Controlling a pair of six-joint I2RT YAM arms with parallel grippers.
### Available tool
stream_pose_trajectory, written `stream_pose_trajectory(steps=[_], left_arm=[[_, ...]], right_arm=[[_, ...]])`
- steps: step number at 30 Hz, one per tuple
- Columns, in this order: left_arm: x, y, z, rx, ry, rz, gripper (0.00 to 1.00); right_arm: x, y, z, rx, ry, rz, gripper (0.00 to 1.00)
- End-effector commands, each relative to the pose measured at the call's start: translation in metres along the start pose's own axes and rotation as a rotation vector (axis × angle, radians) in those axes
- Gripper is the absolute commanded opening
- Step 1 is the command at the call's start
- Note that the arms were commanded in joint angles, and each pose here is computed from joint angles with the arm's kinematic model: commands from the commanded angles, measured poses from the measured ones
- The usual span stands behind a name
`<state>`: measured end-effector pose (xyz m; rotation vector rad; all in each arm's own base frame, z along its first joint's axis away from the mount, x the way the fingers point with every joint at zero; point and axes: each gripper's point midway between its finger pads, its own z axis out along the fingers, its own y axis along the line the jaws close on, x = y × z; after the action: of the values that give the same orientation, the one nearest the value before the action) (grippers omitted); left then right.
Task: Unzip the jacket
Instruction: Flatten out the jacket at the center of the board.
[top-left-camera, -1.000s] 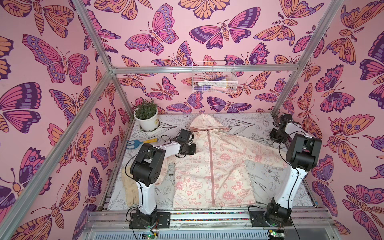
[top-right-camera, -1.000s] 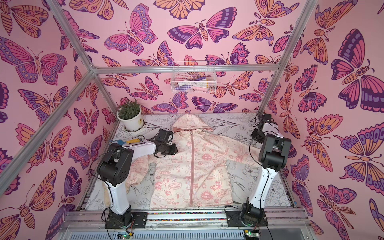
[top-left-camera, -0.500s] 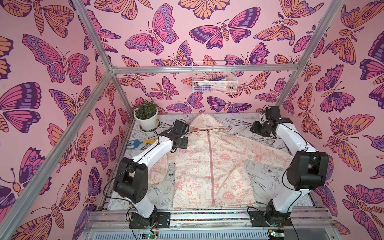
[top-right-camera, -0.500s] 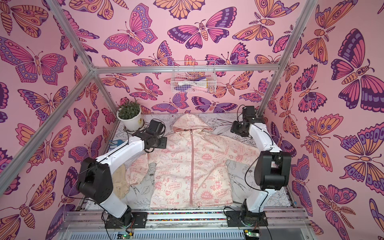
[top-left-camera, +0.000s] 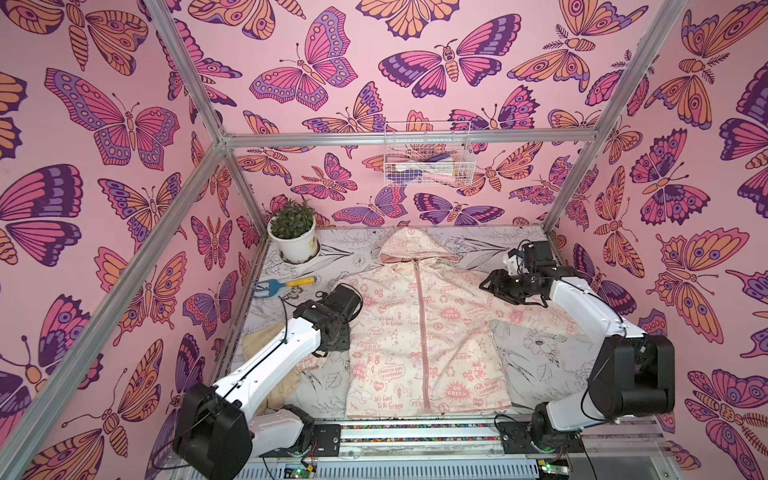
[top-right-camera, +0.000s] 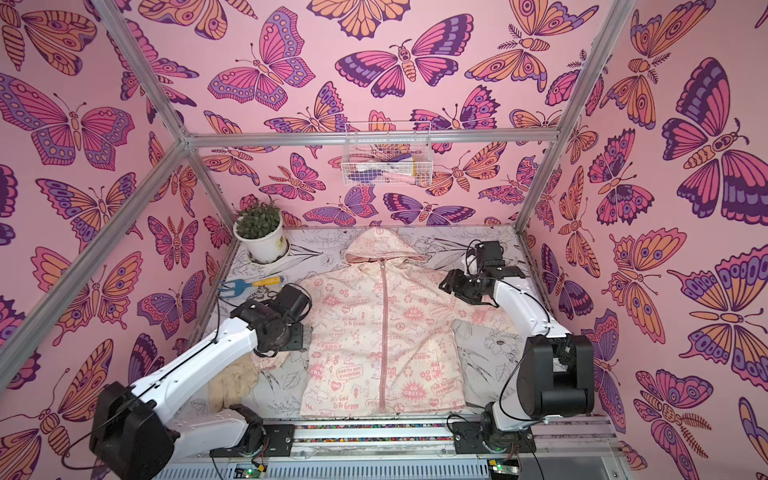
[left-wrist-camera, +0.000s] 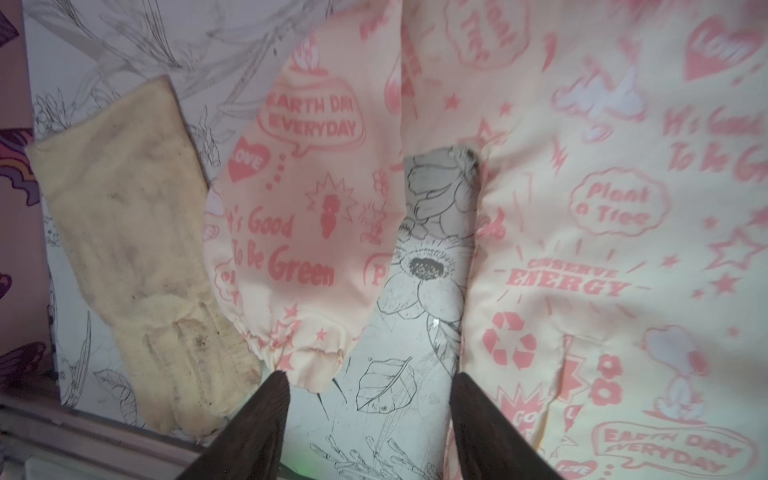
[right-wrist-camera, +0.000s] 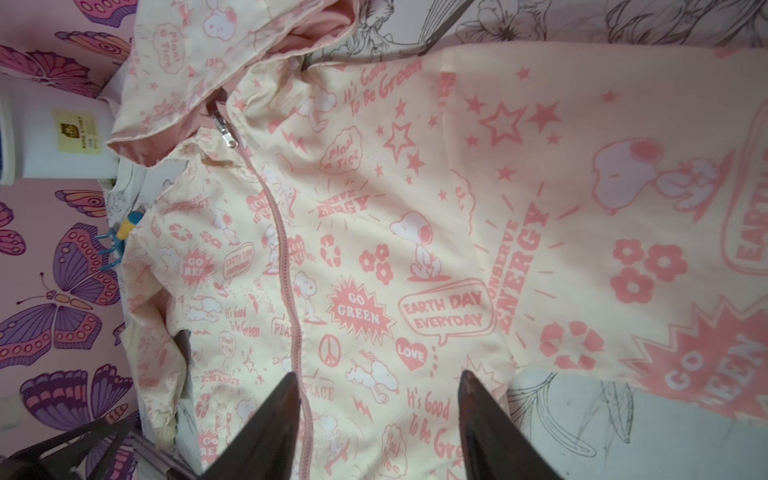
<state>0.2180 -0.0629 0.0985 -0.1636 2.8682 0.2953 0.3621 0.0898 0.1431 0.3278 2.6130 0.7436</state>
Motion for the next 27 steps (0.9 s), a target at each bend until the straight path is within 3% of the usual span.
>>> stream_pose_trajectory(steps=[1,11,18,25,27], left_arm=[[0.024,0.024,0.020,-0.189,0.096,-0.024,0.65],[0.029,0.025,0.047,-0.269,0.132,-0.012,0.59],[0.033,0.034,0.052,-0.244,0.128,-0.095,0.33],[0.034,0.041,0.048,-0.228,0.098,-0.145,0.29],[0.037,0.038,0.048,-0.209,0.110,-0.148,0.41]], right_arm=[[0.007,0.013,-0.003,-0.070,0.008,-0.017,0.61],[0.012,0.018,-0.003,-0.119,0.012,-0.010,0.62],[0.011,0.017,-0.006,-0.099,0.005,-0.017,0.62],[0.011,0.015,-0.004,-0.089,0.014,-0.015,0.62],[0.012,0.014,-0.004,-0.086,0.017,-0.016,0.62]])
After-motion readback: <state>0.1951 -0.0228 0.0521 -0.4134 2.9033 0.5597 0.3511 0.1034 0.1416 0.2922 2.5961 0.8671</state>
